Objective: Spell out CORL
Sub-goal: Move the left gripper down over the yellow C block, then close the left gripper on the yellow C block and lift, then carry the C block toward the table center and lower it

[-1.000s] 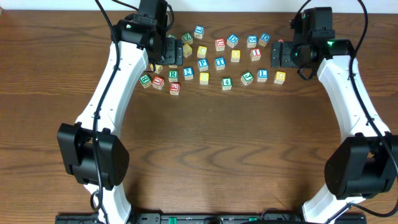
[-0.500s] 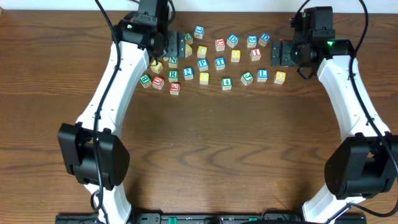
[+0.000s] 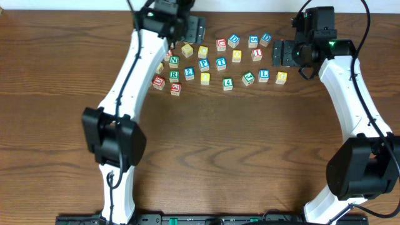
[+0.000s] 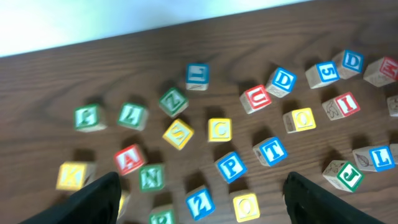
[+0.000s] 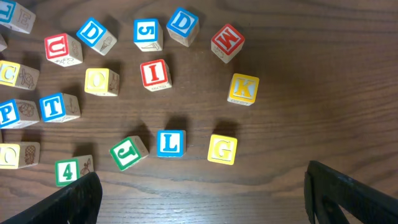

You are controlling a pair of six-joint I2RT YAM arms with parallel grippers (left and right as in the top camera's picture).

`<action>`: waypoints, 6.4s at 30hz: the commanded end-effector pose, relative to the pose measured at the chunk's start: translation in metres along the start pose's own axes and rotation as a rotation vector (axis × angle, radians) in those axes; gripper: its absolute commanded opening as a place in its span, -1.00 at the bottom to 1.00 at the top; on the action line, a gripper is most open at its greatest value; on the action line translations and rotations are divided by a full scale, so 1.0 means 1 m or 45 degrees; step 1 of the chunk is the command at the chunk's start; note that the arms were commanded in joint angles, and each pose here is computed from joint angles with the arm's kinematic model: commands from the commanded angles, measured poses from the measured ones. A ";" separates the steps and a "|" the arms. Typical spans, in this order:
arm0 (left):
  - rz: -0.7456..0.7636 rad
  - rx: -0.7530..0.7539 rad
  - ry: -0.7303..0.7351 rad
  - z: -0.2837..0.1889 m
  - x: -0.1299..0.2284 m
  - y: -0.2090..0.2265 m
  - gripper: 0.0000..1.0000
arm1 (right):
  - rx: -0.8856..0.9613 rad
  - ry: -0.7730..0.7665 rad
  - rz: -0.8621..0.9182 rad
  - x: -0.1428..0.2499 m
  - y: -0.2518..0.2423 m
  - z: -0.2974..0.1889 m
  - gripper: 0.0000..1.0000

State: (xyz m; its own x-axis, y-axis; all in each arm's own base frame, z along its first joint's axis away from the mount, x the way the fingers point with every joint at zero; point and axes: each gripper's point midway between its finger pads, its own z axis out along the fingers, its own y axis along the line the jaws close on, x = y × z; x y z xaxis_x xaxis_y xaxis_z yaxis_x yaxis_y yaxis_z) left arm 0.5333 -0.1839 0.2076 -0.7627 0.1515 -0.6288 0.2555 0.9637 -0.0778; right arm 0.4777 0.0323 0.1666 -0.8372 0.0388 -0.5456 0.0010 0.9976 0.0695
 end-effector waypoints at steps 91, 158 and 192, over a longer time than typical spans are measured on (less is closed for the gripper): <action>-0.041 -0.116 -0.103 0.110 0.005 -0.029 -0.47 | 0.016 -0.029 0.028 -0.008 -0.006 -0.007 0.99; -0.291 -0.213 0.550 0.022 0.266 -0.035 -0.17 | 0.017 -0.021 0.028 -0.006 -0.006 -0.007 0.98; -0.031 -0.019 0.590 0.022 0.266 -0.051 -0.19 | 0.017 -0.021 0.028 -0.006 -0.006 -0.007 0.99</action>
State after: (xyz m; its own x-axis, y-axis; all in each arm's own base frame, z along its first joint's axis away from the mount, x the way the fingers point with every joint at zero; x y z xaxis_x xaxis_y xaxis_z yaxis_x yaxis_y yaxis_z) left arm 0.3306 -0.2011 0.0255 -0.9544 0.2092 -0.2130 0.2286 0.9709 -0.0707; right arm 0.4762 0.0322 0.1657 -0.8411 0.0390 -0.5395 0.0018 0.9976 0.0693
